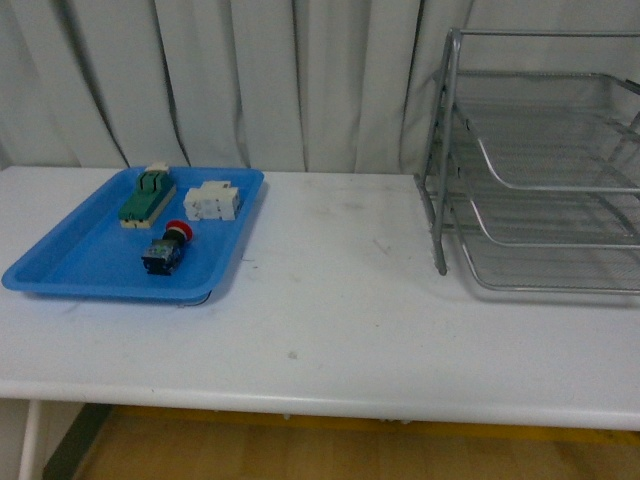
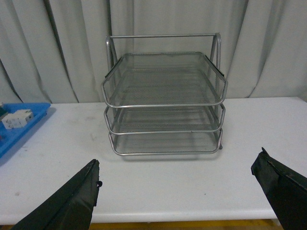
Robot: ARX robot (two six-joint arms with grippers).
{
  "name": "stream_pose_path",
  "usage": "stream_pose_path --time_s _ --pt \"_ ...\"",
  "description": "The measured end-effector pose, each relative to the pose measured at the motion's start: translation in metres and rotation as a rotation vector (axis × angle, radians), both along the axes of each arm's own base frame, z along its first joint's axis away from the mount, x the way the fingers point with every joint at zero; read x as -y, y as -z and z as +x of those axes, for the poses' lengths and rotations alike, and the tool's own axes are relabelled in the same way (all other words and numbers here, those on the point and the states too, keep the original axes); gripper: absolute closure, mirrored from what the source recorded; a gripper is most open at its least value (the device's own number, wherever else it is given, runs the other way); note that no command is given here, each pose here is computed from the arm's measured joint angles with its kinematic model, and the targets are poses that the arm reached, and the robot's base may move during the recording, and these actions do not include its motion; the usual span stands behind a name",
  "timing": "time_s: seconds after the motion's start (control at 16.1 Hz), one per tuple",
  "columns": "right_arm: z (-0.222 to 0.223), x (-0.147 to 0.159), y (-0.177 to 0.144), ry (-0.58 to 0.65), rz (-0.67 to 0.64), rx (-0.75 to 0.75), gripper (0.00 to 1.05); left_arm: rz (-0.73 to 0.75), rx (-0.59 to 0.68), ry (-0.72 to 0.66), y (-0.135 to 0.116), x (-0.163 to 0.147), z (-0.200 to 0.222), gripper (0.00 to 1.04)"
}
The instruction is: Place button on rack with both arms
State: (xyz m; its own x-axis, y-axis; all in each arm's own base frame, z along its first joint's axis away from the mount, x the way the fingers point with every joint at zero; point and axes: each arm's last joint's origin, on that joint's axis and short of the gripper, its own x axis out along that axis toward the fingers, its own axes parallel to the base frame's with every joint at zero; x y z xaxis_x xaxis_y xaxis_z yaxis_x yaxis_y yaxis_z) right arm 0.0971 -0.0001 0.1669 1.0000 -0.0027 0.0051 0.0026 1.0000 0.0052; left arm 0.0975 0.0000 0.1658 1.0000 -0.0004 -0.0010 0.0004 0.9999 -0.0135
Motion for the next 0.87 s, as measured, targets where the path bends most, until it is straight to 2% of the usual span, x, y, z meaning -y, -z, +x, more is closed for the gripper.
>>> stream_pose_path --time_s 0.87 --pt "0.0000 0.0000 0.0000 0.000 0.000 0.000 0.06 0.000 0.000 0.000 0.0000 0.0000 0.0000 0.07"
